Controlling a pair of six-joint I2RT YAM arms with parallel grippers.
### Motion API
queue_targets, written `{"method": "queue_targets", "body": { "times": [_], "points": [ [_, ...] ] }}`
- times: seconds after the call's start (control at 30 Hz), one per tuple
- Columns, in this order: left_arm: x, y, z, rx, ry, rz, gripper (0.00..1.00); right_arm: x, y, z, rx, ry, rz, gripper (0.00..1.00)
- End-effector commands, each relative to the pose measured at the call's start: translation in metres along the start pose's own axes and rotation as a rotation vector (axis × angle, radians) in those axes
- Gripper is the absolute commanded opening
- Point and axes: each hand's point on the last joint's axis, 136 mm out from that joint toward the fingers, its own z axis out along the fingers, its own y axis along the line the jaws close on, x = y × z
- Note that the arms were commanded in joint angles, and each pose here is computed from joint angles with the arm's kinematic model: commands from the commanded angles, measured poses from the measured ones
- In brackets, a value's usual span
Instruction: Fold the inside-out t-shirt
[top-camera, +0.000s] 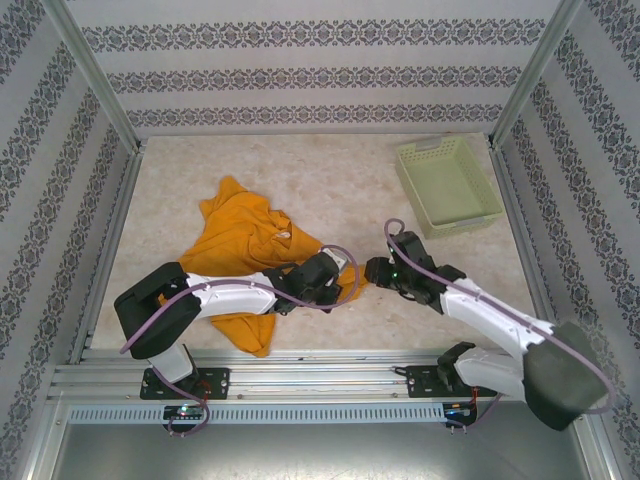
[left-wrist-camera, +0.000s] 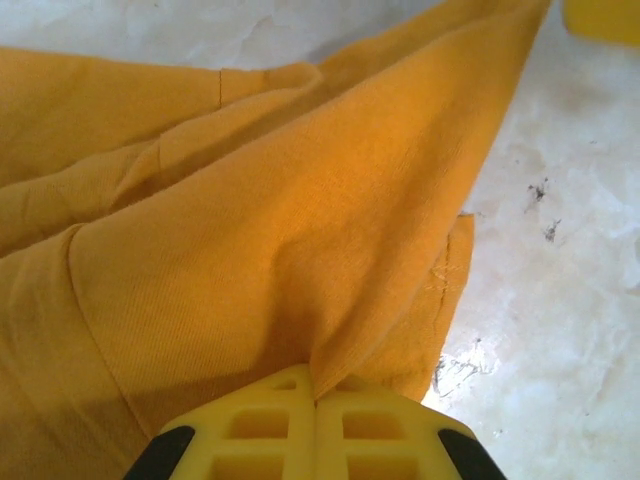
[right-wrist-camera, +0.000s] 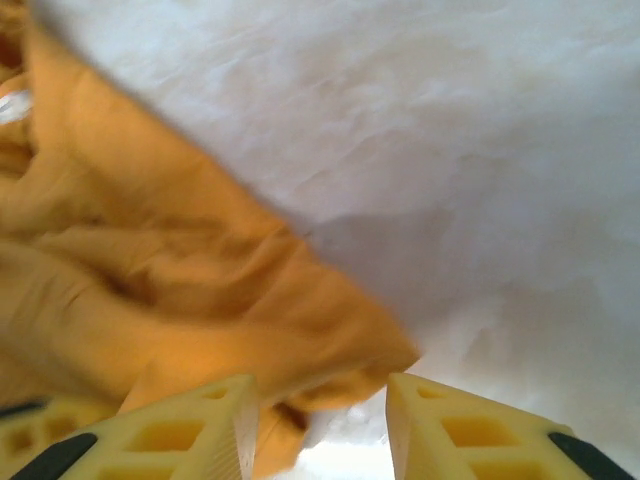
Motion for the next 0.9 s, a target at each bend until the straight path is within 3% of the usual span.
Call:
{"method": "queue_targets", "body": {
  "times": [0.0, 0.33, 0.87],
  "points": [
    [-0.015, -0.003, -0.006, 0.008, -0.026, -0.038, 0.0, 0.011, 0.015, -0.006, -0.042, -0.046, -0.04, 0.4],
    [-0.022, 0.003, -0.012, 0.023, -0.048, -0.081, 0.0, 0.019, 0.023, 0.028, -0.023, 0.01, -0.082, 0.37],
    [-0.023, 0.012, -0.013, 0.018, -0.055, -0.111, 0.01, 0.031, 0.029, 0.053, -0.014, 0.076, -0.115, 0.36]
  ]
}}
